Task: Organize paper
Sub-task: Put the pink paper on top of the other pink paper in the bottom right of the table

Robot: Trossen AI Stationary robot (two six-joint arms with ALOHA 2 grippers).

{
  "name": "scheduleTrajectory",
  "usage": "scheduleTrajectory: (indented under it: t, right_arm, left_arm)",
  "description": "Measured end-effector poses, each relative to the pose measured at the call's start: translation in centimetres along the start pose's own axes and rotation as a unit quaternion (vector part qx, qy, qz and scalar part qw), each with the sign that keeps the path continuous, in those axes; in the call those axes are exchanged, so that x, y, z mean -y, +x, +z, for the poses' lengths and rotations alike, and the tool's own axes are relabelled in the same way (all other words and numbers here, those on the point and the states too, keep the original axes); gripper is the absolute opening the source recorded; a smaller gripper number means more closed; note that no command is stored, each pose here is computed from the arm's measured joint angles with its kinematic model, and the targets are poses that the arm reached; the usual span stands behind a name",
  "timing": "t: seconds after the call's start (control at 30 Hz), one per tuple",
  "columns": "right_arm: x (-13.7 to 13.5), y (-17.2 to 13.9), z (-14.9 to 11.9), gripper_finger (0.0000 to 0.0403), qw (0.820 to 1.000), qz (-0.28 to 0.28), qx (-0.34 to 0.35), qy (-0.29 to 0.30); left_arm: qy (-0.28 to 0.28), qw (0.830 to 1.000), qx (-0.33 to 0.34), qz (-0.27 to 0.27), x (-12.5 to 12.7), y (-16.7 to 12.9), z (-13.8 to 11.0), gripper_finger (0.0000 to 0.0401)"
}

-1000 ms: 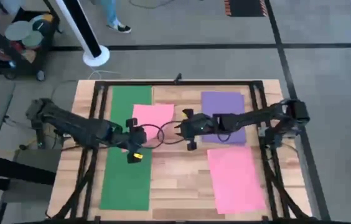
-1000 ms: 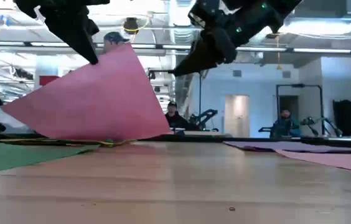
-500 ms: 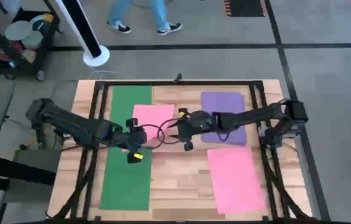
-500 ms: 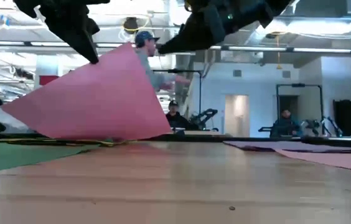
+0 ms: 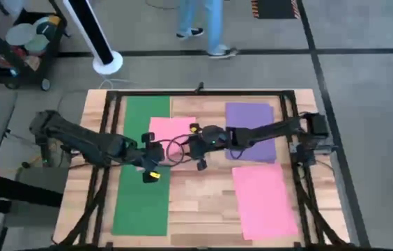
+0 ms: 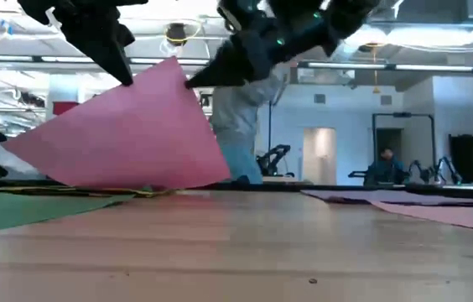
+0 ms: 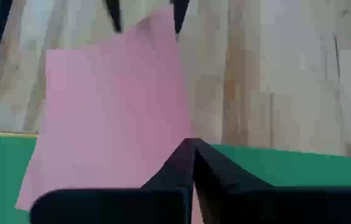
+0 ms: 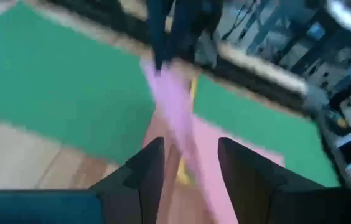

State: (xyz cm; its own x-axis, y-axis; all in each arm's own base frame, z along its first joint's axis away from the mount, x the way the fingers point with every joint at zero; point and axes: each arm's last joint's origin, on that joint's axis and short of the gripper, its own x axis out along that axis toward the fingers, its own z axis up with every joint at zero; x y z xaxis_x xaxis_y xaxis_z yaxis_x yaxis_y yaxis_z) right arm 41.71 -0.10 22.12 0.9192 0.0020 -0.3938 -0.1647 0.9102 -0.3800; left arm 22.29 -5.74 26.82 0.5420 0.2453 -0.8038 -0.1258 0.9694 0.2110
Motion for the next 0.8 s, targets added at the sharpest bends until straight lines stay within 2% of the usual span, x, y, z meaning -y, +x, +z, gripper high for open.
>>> scheduleTrajectory:
  t: [0.13, 0.27, 0.33, 0.53, 0.8]
  right_arm:
    - [0.1, 1.2, -0.3, 0.0118, 1.000, 0.011, -0.028, -0.001]
    - [0.1, 2.0, -0.4, 0.0037, 0.998, 0.019, -0.050, -0.015]
    - [-0.1, 2.0, -0.5, 0.0011, 0.998, 0.022, -0.061, -0.023]
    - [-0.9, 1.4, 0.7, 0.0001, 0.996, -0.019, -0.070, -0.057]
    - [-1.5, -1.3, 3.7, 0.0000, 0.997, -0.017, -0.041, -0.063]
  left_arm:
    - [0.000, 1.000, 0.000, 0.000, 0.0, 0.0, 0.0, 0.0000]
    - [-0.002, 1.000, -0.001, 0.000, 0.0, 0.0, 0.0, 0.0000]
    - [-0.002, 1.000, -0.002, 0.001, 0.0, 0.0, -0.1, 0.0000]
    - [-0.023, 1.000, -0.006, -0.003, 0.0, 0.0, -0.1, 0.0000]
    - [-0.025, 0.998, -0.014, -0.061, 0.0, -1.8, -0.1, 0.0000]
